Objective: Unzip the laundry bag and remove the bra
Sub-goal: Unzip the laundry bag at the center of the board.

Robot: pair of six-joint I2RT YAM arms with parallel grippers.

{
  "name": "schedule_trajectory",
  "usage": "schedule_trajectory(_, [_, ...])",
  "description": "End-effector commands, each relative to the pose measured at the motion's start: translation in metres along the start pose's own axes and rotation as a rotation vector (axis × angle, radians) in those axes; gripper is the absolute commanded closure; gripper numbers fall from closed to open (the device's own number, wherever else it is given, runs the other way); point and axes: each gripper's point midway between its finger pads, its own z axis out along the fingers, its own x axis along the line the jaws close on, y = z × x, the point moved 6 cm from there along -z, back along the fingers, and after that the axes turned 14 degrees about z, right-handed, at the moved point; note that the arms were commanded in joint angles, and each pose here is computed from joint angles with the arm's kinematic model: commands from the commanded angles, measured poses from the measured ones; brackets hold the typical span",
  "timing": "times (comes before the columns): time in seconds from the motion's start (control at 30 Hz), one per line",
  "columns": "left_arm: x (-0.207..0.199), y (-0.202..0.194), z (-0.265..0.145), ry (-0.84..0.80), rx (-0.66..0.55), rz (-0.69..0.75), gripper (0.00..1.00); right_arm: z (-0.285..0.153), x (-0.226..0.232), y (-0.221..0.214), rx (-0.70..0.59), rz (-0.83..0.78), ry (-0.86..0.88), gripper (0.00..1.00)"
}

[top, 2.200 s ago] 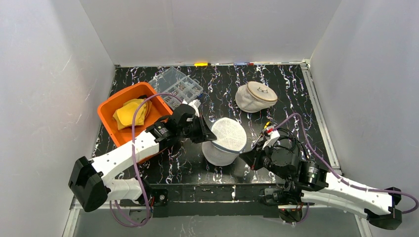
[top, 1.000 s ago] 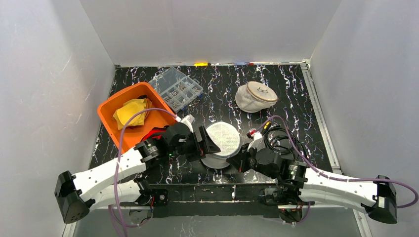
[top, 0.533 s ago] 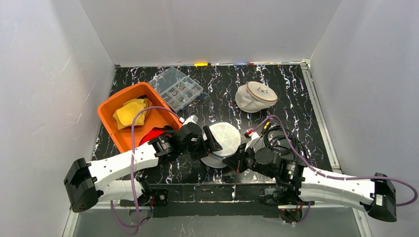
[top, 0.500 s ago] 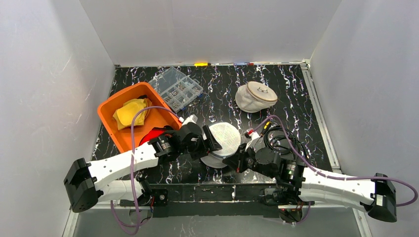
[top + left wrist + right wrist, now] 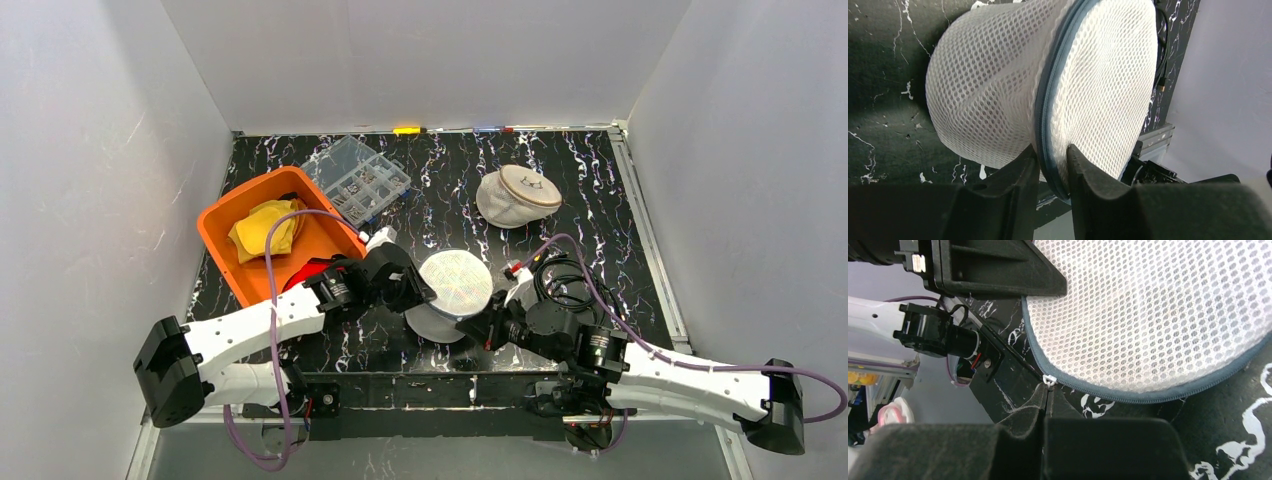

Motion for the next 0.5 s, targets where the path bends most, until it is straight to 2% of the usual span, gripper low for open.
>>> schedule_trajectory(0.0, [0.002, 0.016, -0.006, 0.013, -0.053, 0.003, 0.8, -0.01, 0.014, 0.016, -0.057, 0.009, -0.001, 0.99])
schedule_trajectory(0.1, [0.005, 0.021, -0.008, 0.009, -0.055, 0.003, 0.94, -0.017, 0.007, 0.021, -0.079, -0.006, -0.053, 0.99])
schedule_trajectory(0.17, [0.008, 0.024, -0.009, 0.005, -0.057, 0.0, 1.0, -0.021, 0.004, 0.023, -0.09, -0.01, -0.07, 0.99])
schedule_trajectory(0.47, [0.004, 0.034, -0.009, -0.087, -0.011, 0.025, 1.0, -0.041, -0.006, 0.034, -0.153, -0.021, -0.142, 0.99])
